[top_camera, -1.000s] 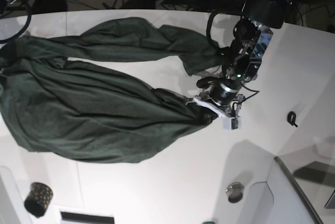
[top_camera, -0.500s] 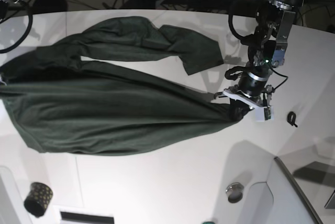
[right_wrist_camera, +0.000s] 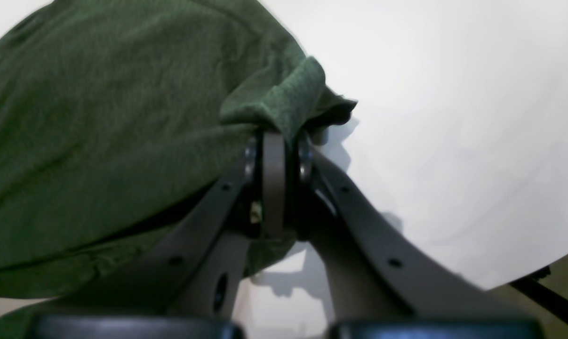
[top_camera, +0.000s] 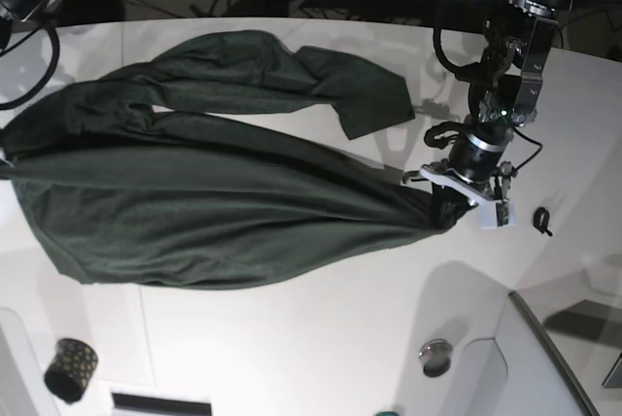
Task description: Layout the t-shirt on the table in an organized manner, then fold the t-shirt properly
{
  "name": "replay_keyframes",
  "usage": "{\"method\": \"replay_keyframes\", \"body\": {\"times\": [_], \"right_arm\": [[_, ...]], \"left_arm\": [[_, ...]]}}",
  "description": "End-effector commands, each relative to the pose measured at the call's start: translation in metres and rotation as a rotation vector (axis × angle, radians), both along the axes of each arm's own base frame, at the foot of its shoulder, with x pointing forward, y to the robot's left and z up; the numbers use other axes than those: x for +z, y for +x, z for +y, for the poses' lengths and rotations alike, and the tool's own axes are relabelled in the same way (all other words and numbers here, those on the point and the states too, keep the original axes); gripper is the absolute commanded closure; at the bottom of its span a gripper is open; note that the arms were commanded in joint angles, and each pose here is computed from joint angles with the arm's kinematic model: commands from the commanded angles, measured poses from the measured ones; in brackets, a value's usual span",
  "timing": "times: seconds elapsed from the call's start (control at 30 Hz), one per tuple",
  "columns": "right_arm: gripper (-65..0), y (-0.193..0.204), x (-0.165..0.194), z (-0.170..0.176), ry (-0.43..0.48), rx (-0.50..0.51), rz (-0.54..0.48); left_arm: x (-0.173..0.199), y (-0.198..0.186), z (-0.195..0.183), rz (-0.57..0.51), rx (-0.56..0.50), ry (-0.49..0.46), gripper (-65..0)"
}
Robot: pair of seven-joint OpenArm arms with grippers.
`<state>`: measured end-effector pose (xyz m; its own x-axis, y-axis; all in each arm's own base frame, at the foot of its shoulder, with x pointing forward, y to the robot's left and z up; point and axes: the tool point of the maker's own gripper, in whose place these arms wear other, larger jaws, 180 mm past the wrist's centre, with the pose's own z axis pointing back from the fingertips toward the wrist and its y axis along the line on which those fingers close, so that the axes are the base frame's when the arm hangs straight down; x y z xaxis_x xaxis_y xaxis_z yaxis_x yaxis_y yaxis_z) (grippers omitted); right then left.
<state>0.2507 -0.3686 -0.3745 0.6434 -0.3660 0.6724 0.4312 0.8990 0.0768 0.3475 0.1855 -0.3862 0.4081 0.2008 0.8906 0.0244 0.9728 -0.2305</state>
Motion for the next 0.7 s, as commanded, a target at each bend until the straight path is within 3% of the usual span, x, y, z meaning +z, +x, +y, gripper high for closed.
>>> {"method": "replay_keyframes", "body": {"times": [0.0, 0.1, 0.23, 0.3, 0.47, 0.67], "right_arm": [[-0.5, 0.011, 0.014, -0.013, -0.014, -0.042, -0.05], [-0.6, 0.014, 0.006, -0.028, 0.028, -0.123, -0.038], [-3.3, 0.029, -0.001, -0.035, 0.075, -0.139, -0.034], [-12.0, 0.03, 0.0, -0.042, 0.076, -0.144, -0.029], [-47.0, 0.023, 0.009, -0.05, 0.037, -0.15, -0.035], [-48.6, -0.001, 0.007, -0.039, -0.006, -0.144, -0.043]], "left_arm": [[0.014, 0.011, 0.004, -0.054, 0.005, 0.005, 0.0], [0.006, 0.016, 0.001, -0.038, 0.02, -0.014, 0.0], [-0.009, 0.015, 0.0, -0.003, 0.04, -0.028, 0.0], [-0.012, 0.015, -0.003, 0.005, 0.044, -0.037, 0.0], [-0.02, 0.007, -0.004, 0.024, 0.046, -0.04, 0.0], [-0.023, 0.001, 0.001, 0.035, 0.054, -0.038, 0.0]]}}
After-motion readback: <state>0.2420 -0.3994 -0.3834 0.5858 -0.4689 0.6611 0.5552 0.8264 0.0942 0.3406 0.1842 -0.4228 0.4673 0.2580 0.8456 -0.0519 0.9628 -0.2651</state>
